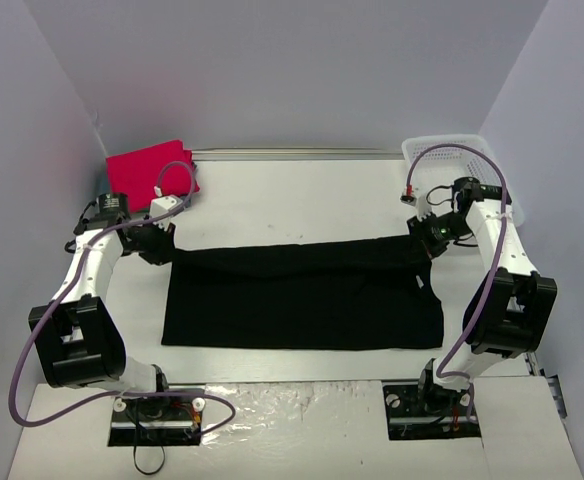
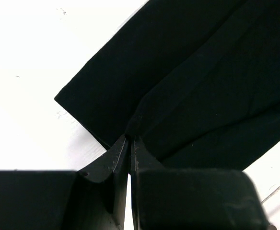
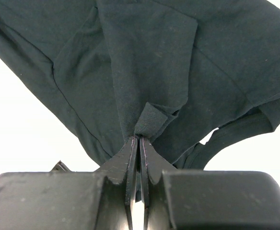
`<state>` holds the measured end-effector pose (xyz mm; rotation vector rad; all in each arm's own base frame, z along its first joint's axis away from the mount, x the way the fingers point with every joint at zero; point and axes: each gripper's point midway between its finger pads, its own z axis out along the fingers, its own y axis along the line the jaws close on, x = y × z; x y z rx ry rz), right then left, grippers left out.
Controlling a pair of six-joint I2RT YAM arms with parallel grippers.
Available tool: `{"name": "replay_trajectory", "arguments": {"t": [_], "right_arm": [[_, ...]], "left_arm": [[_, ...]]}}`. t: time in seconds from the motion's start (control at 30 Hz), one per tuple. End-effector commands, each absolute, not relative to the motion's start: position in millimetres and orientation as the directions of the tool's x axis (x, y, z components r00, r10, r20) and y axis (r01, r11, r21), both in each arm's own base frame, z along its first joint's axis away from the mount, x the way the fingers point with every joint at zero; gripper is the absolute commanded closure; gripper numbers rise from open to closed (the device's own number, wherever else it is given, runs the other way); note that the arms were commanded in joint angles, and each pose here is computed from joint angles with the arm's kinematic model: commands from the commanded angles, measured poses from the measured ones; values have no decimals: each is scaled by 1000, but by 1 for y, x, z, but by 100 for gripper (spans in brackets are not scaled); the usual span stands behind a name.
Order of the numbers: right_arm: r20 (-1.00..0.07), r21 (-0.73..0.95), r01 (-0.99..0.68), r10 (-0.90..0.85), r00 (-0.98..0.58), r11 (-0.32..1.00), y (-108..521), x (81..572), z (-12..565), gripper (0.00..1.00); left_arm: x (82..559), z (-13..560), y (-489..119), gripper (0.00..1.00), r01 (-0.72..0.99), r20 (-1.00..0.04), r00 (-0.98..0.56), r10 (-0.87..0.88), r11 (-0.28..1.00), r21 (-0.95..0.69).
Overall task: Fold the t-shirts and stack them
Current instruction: Fold the other side of the tshirt into a rectangle
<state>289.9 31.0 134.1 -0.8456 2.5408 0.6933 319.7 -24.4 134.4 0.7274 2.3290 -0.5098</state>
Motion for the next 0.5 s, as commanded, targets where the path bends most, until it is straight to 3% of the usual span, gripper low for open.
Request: {"name": "replay_trajectory", "arguments": {"t": [0.0,0.47], "right_arm": [[-463,343,-633,-462,-757,694,29,269,141,100],[-380,361,-628,-506,-774,689,18,246,118,100]], "left_arm": [[310,140,-23,98,646,-677,-613,406,752,-134],[307,110,-1,98,627,-593,-651,473,776,-69]]}}
